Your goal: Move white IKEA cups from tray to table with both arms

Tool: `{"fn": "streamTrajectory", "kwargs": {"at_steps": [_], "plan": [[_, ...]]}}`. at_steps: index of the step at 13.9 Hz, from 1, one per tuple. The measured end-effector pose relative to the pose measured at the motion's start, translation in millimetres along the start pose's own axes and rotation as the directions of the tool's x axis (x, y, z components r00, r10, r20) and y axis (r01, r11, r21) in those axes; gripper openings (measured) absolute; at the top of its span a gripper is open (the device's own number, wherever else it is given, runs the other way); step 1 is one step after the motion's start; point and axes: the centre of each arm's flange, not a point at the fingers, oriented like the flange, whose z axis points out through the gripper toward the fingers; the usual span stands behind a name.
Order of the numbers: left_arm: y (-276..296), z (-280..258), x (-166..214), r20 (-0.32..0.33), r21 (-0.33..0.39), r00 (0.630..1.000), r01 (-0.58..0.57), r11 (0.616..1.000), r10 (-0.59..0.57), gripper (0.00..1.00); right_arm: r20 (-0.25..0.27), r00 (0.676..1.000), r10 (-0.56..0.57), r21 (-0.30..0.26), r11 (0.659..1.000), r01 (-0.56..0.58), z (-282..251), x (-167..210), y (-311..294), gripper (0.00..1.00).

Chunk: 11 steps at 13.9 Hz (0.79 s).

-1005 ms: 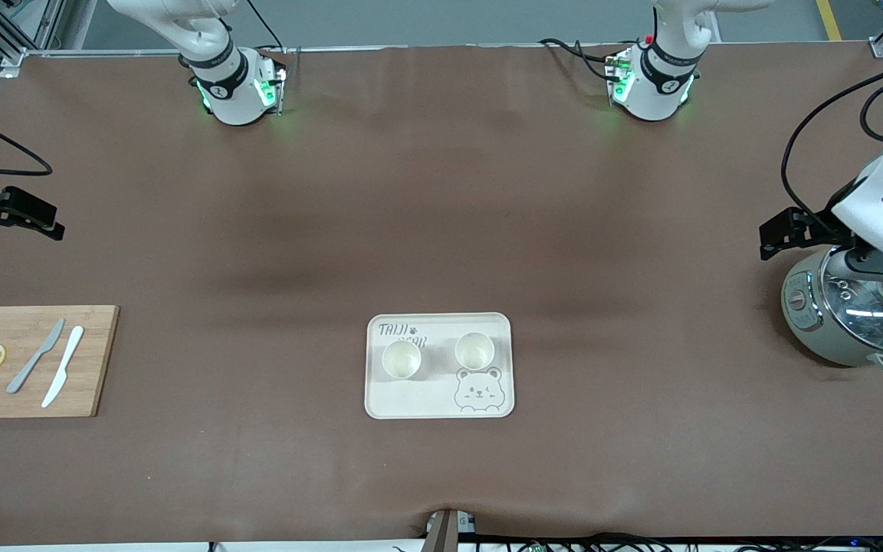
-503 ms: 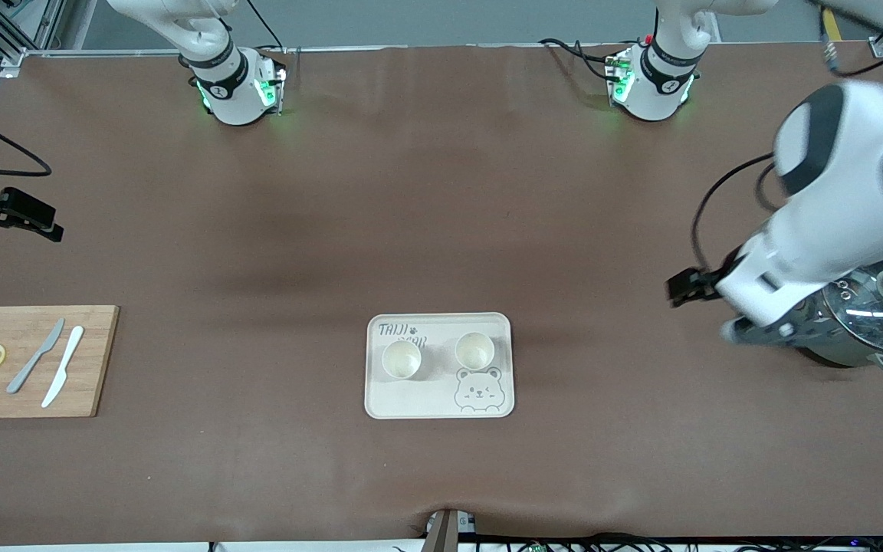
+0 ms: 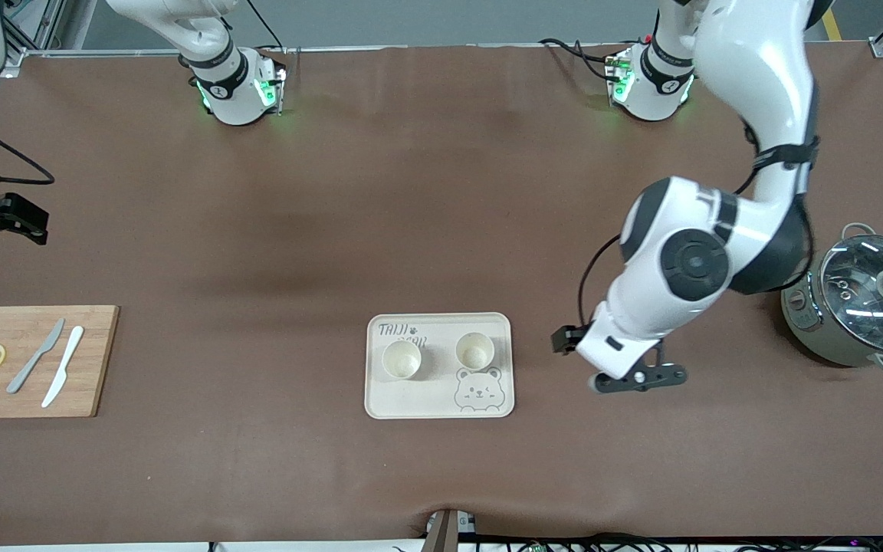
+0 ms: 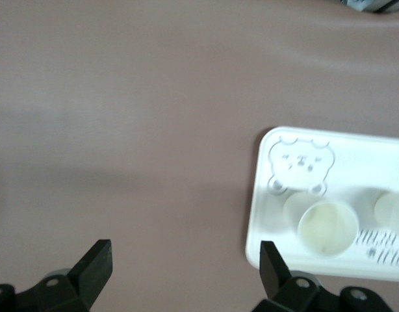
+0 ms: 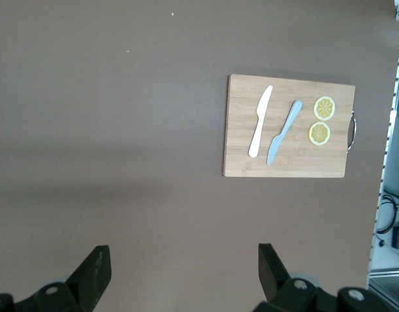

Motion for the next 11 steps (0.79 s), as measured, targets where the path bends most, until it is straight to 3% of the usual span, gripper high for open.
{"fn": "streamTrajectory", "kwargs": {"at_steps": [2, 3, 5, 6, 11], "plan": [[19.9, 27.9, -6.7, -0.024, 0.035, 1.0, -0.006, 0.999, 0.006, 1.0, -0.015, 1.0, -0.001, 0.008, 1.0, 0.001, 1.6, 4.4, -3.8, 1.0], [29.4, 36.1, -10.9, -0.034, 0.047, 0.999, -0.014, 0.999, 0.016, 1.0, -0.029, 0.999, 0.012, 0.044, 0.999, -0.01, 2.5, 6.8, -3.4, 1.0], [42.7, 48.6, -17.1, -0.045, 0.048, 0.999, -0.016, 0.999, 0.018, 1.0, -0.037, 0.997, 0.071, 0.18, 0.982, -0.063, 7.1, 7.3, 10.4, 1.0], [45.1, 52.7, -17.1, -0.052, 0.043, 0.999, -0.012, 0.999, 0.014, 1.0, -0.035, 0.995, 0.098, 0.22, 0.972, -0.088, 9.6, 6.0, 22.2, 1.0], [60.4, 76.0, -15.7, -0.075, -0.06, 0.994, 0.069, 0.996, -0.074, 1.0, -0.016, 0.995, 0.095, 0.253, 0.964, -0.087, 21.8, 12.1, 18.4, 1.0]]}}
